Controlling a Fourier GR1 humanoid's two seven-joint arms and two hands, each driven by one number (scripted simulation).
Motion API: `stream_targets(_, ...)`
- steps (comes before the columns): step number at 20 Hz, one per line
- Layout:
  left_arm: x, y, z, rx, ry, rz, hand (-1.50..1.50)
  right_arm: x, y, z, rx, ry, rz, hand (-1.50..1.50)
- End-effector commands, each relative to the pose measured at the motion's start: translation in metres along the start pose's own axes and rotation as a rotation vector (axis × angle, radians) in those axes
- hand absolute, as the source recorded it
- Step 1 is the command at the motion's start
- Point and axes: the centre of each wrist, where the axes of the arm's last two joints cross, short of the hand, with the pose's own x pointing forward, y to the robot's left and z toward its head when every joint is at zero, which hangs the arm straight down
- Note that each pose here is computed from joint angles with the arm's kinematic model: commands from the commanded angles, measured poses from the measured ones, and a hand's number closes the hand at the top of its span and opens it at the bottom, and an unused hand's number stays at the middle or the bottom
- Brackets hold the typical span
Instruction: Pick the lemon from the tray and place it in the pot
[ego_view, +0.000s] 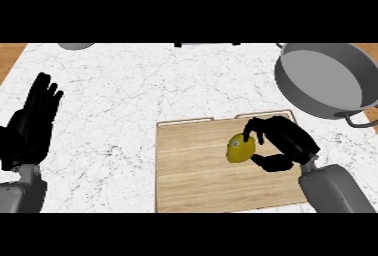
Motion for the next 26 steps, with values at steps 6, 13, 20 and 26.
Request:
stream_targets(6,0.008,-0.011,-0.004,0.002,-0.009,-0.004,0.0,0.039,-0.067,0.066,-0.545,0.119,-0.076,1.5)
stream_targets(13,0.003,-0.024,-0.016,-0.049,-0.004,0.02,0.0,0.038,-0.117,0.099,-0.741,0.24,-0.079,1.5)
stream_targets(20,0.013,-0.024,-0.015,-0.063,-0.02,0.01,0.0,-0.016,-0.174,0.092,-0.79,0.279,-0.215,1.5)
stream_targets(26,0.003,-0.018,-0.003,-0.067,-0.012,0.019,0.0,-0.072,-0.174,0.095,-0.775,0.322,-0.255,1.5)
